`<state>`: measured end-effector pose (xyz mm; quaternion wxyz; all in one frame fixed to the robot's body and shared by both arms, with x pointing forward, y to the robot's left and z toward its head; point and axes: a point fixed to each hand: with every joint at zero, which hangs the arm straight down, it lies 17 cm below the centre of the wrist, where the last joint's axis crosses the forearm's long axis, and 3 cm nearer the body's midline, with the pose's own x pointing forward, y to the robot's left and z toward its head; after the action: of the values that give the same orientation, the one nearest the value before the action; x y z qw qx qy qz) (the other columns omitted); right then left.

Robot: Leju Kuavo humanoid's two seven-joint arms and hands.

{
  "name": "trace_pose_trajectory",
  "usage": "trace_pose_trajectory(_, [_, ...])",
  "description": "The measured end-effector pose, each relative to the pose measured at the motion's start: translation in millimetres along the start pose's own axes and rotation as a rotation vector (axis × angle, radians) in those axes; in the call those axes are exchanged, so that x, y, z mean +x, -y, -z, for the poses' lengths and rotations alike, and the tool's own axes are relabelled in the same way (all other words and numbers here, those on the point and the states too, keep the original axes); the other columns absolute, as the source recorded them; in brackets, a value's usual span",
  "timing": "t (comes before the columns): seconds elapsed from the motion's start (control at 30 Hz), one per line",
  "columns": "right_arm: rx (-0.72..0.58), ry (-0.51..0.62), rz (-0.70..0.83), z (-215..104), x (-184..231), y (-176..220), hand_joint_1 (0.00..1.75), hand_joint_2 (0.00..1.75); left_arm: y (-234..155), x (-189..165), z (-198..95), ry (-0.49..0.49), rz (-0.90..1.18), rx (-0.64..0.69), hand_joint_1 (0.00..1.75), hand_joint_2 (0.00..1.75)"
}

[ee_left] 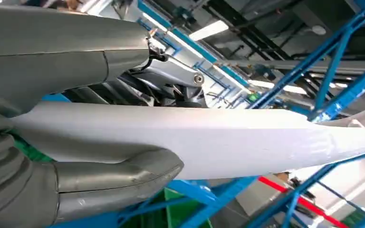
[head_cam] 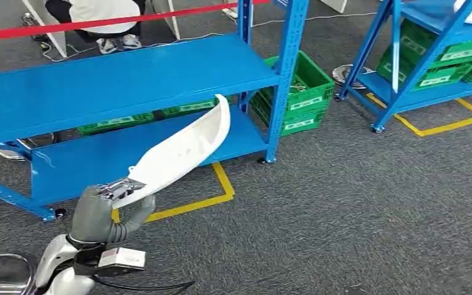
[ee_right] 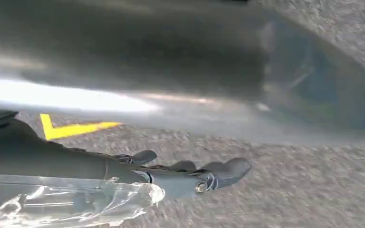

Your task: Take the parts from the cabinet and place them on the table.

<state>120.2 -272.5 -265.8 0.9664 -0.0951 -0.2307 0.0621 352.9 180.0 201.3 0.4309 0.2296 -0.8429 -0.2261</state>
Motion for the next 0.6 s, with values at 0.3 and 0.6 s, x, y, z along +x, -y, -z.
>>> trace_pose_trajectory(0.3, [0.0, 0.006, 0.005, -1.7, -3.1, -0.7, 0.0, 0.0, 6.4, -4.2, -7.8, -0.042, -0.111, -0.015, 1.75, 1.75])
trace_pose_trajectory(0.6, [0.006, -0.021, 0.026, -5.5, -12.9, -7.3, 0.0, 0.0, 10.9, -11.7, -19.4, -0.096, -0.16, -0.011, 1.75, 1.75])
